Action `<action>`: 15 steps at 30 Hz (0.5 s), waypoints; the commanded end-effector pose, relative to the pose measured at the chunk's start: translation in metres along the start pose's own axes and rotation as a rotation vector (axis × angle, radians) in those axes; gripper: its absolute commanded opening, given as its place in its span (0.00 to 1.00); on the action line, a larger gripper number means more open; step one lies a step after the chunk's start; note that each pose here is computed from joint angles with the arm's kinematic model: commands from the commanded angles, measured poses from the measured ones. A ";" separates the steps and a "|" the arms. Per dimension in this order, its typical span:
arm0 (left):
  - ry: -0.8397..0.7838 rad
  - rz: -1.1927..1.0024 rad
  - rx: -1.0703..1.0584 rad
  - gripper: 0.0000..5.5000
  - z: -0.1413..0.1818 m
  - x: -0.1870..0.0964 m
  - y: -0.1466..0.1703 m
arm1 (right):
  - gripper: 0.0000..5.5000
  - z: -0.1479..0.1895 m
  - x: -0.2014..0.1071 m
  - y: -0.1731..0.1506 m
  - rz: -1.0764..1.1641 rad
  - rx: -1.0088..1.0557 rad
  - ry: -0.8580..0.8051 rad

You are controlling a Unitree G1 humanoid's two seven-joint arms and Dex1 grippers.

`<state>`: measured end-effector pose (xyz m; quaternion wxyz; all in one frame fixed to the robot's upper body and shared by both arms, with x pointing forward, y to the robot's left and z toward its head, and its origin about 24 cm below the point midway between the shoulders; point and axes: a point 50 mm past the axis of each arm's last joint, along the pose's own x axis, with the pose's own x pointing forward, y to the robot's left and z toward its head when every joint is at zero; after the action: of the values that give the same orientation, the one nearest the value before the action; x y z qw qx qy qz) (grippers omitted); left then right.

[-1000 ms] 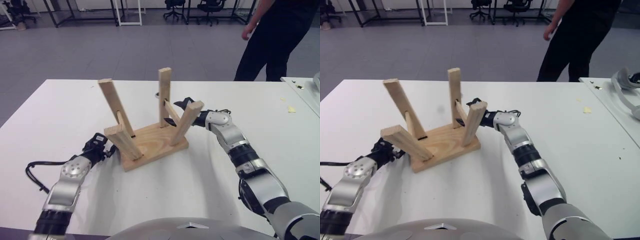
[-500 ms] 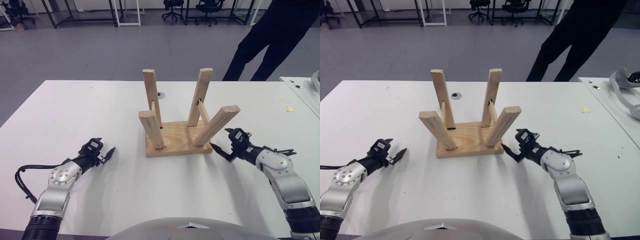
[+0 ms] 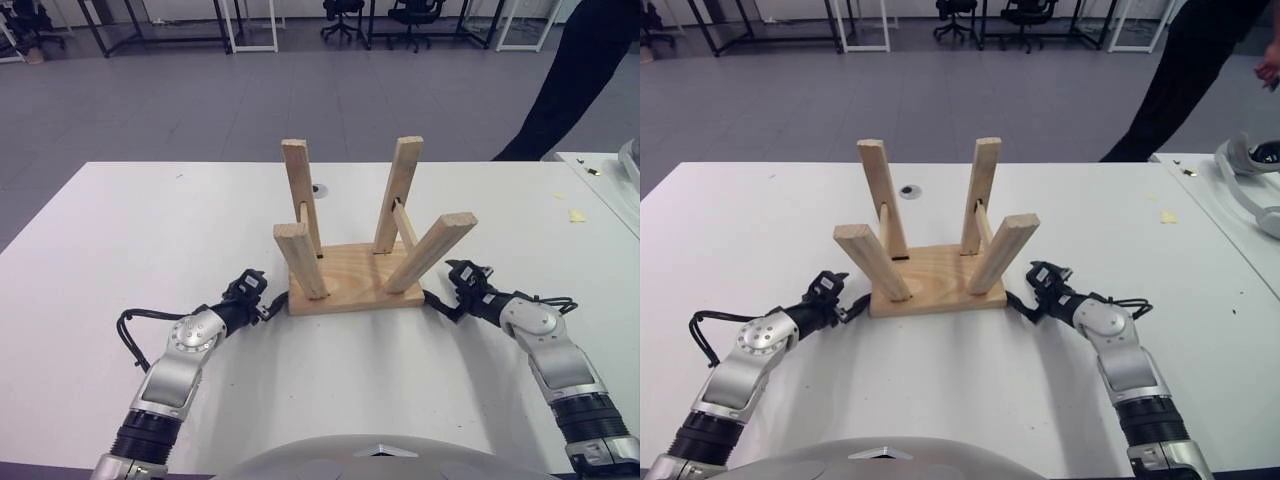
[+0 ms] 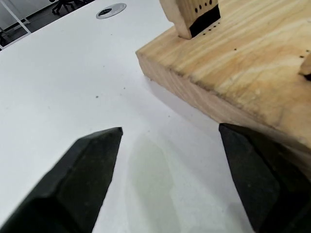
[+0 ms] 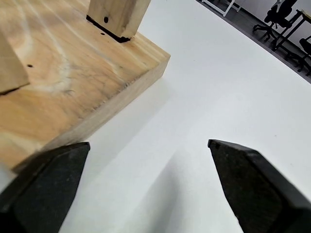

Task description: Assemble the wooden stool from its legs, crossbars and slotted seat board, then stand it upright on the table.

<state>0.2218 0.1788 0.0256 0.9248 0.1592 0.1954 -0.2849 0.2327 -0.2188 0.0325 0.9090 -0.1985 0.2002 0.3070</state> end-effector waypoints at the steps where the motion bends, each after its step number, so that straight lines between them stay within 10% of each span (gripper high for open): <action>1: -0.061 -0.135 -0.131 0.67 0.025 -0.010 -0.026 | 0.83 0.048 -0.011 0.020 0.124 0.101 -0.209; 15: -0.086 -0.270 -0.172 0.67 0.080 -0.089 -0.001 | 0.83 0.117 -0.094 0.010 0.365 0.146 -0.191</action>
<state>0.1828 0.2099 0.1262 0.9271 0.0548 0.2238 -0.2956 0.1926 -0.2199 0.1626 0.8920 -0.0711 0.1979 0.4002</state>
